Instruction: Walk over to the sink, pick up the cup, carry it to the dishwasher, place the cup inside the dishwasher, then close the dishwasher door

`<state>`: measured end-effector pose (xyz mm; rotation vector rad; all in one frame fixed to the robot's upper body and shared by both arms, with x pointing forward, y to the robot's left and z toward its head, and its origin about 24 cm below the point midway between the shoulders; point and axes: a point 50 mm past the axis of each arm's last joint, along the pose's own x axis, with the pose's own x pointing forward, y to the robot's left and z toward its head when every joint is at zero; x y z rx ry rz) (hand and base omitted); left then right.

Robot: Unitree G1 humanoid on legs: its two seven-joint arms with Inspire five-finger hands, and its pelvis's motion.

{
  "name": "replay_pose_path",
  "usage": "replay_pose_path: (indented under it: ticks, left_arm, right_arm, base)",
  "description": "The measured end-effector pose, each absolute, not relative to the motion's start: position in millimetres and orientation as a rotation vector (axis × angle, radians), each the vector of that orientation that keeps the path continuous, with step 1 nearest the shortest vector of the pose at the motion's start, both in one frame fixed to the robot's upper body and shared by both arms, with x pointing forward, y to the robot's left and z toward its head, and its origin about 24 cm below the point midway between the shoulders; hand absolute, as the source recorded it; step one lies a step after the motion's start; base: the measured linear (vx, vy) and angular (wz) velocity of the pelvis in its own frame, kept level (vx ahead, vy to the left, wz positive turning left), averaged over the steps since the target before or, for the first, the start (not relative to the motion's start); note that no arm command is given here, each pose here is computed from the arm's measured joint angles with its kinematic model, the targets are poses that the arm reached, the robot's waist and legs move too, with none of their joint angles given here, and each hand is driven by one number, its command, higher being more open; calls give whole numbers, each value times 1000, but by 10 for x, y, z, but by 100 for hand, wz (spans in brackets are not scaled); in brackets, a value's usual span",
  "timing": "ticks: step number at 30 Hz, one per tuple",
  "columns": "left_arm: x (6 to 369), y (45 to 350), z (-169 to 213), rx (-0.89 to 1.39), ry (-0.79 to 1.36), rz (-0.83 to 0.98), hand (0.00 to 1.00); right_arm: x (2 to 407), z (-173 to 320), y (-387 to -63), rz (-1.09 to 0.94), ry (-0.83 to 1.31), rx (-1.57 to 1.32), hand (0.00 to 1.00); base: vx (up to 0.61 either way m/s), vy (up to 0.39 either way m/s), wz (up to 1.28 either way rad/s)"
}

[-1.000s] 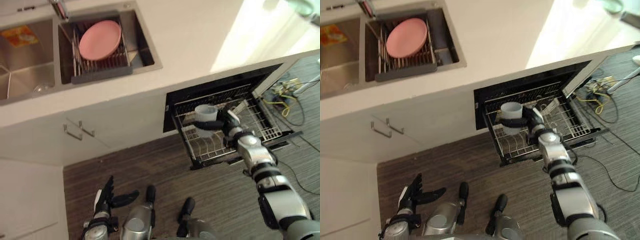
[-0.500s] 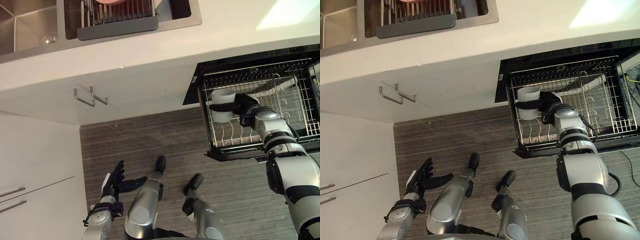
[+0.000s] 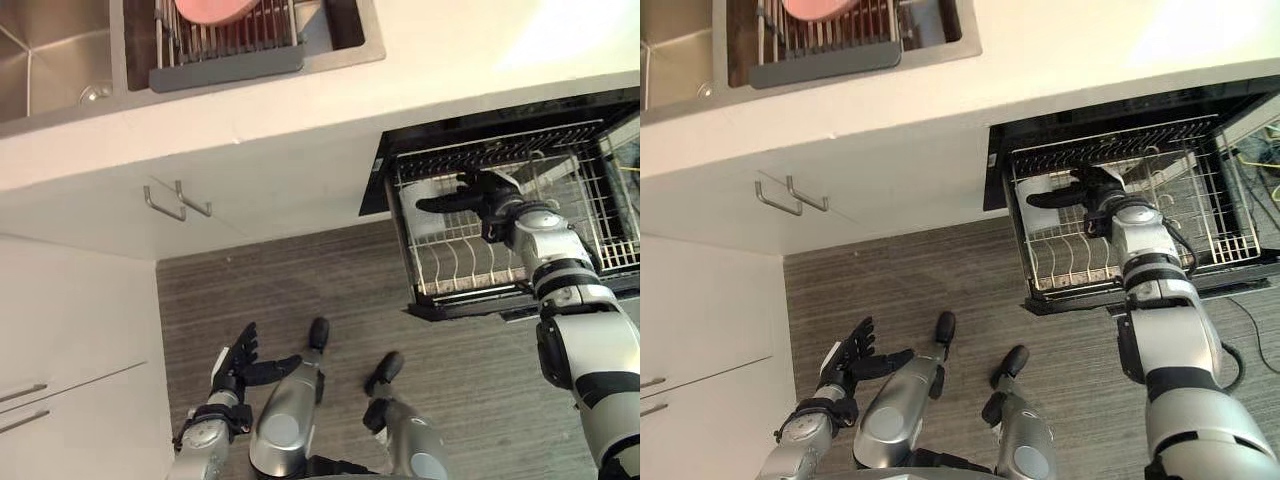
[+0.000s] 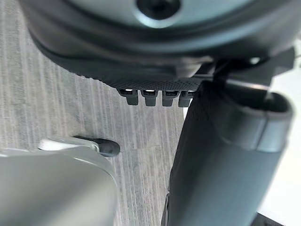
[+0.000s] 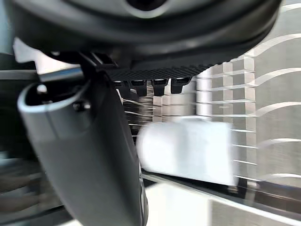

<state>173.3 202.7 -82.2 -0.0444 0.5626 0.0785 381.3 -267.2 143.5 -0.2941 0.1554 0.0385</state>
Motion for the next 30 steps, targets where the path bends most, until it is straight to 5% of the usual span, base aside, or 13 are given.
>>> replay_pose_path:
  ticks: [7, 11, 15, 22, 30]
  left_arm:
    - [1292, 2280, -1180, -40, 770, 247, 100]
    - [719, 2393, -1449, -284, 906, 549, 100]
    - [282, 2369, -1535, -335, 979, 661, 100]
    - [209, 2304, -1550, -280, 991, 630, 100]
    - [182, 2253, -1564, -240, 1022, 588, 100]
  right_arm:
    - [2947, 609, -2548, 83, 147, -71, 100]
    - [2314, 471, -2363, 27, -46, 297, 100]
    - [1788, 479, -2217, 15, -164, 353, 100]
    - [1794, 436, -1928, 144, -144, 394, 100]
    - [1846, 473, -1948, 138, -151, 381, 100]
  base:
    - [89, 6, -19]
    - [50, 33, -48]
    - [24, 5, -36]
    - [2, 2, -14]
    - [17, -13, -5]
